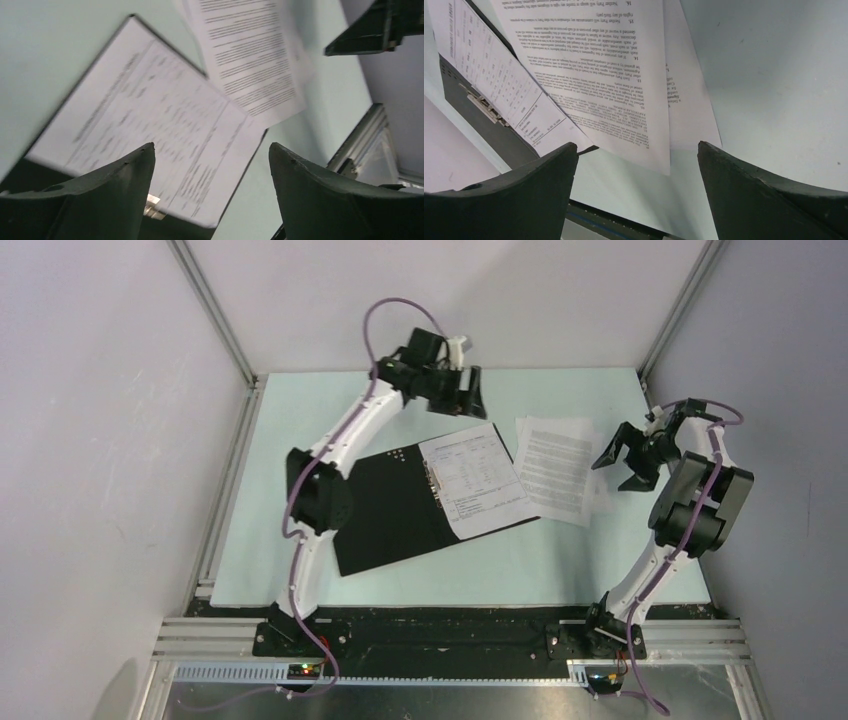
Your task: Put the files into the folder
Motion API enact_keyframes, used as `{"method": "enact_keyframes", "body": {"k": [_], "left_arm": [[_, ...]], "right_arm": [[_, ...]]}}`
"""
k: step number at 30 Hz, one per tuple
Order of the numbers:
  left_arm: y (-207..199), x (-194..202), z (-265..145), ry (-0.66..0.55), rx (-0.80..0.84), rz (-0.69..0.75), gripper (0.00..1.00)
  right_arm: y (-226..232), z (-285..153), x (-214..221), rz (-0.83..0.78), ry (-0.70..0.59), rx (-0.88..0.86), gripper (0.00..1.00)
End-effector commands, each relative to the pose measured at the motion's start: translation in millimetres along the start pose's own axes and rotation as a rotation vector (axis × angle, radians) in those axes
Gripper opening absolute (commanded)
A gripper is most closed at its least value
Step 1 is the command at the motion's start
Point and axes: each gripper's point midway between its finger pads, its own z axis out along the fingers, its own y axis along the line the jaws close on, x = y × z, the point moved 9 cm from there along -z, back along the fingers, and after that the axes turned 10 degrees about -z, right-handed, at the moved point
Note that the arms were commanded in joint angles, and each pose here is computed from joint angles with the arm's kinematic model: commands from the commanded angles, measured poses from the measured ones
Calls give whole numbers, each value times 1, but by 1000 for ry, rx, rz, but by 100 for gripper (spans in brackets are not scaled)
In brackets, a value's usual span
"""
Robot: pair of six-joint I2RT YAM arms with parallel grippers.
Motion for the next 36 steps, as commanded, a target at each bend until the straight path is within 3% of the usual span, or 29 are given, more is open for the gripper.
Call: {"method": "enact_keyframes", "body": {"k": [1, 7, 15, 24, 36], "left_arm": [[-45, -4, 51, -50, 193, -48, 89], [-54, -6, 132, -170, 314, -135, 96], [-52, 17, 180, -205, 263, -215, 95], [-36, 51, 212, -146, 182, -284, 93], [-30, 71, 226, -147, 49, -335, 89]], "right_arm": [[-9, 12, -9, -46, -14, -42, 95], [-20, 22, -21, -40, -11, -33, 95], [-19, 29, -24, -27, -8, -76, 94], [-12, 32, -24, -23, -3, -118, 91], [-8, 54, -29, -7, 40, -97, 90]]}}
